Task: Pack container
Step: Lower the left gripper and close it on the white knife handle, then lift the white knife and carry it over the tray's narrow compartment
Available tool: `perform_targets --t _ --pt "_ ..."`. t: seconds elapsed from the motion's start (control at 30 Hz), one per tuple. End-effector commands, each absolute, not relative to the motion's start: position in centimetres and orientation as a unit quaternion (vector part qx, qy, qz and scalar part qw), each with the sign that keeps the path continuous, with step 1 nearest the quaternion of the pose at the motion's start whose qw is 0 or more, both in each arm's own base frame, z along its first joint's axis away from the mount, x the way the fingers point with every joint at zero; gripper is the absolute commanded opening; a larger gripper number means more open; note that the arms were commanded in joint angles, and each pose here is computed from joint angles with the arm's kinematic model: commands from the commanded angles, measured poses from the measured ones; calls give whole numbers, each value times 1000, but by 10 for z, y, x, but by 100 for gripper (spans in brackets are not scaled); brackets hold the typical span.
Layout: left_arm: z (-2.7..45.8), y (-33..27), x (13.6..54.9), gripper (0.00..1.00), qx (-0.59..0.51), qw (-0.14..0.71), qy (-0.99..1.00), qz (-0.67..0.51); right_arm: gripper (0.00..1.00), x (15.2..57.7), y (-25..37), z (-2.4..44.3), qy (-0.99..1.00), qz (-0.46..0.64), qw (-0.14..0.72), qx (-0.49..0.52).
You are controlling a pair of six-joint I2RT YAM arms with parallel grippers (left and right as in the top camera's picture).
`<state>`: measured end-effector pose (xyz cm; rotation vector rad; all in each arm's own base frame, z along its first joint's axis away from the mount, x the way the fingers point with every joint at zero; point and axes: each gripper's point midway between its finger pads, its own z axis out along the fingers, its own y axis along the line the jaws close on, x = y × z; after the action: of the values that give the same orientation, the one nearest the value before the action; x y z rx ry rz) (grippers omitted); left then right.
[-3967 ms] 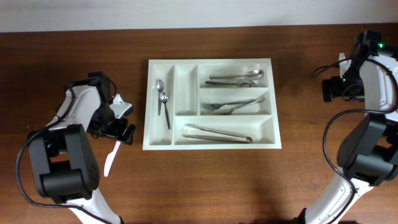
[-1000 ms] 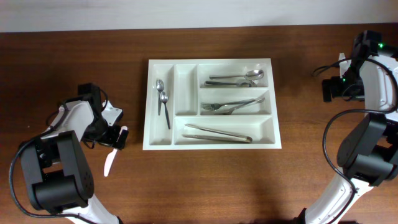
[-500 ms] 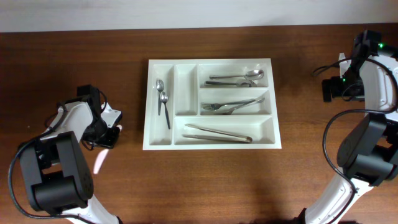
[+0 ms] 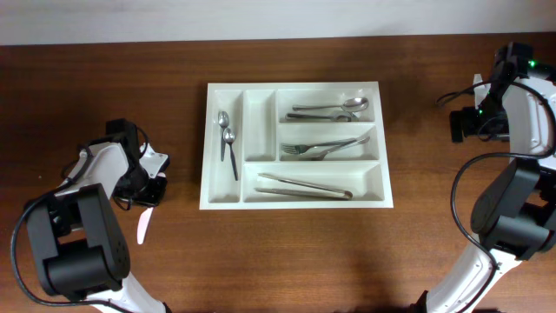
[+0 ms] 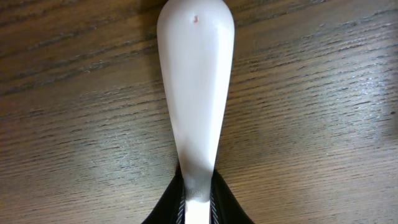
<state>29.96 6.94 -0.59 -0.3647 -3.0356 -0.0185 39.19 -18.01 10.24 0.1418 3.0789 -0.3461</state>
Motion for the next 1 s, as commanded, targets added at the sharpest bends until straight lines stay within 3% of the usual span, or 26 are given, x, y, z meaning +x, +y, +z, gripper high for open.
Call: perform_targets --t 0.0,0.67,0.97 --pt "-34 48 274 2 -110 85 -989 54 99 389 -183 105 992 -118 19 46" --pt "20 52 368 2 -48 -42 -996 63 99 389 -183 105 992 -118 19 46" --pt "90 61 441 2 6 -157 -987 44 99 389 -183 105 992 -118 19 46"
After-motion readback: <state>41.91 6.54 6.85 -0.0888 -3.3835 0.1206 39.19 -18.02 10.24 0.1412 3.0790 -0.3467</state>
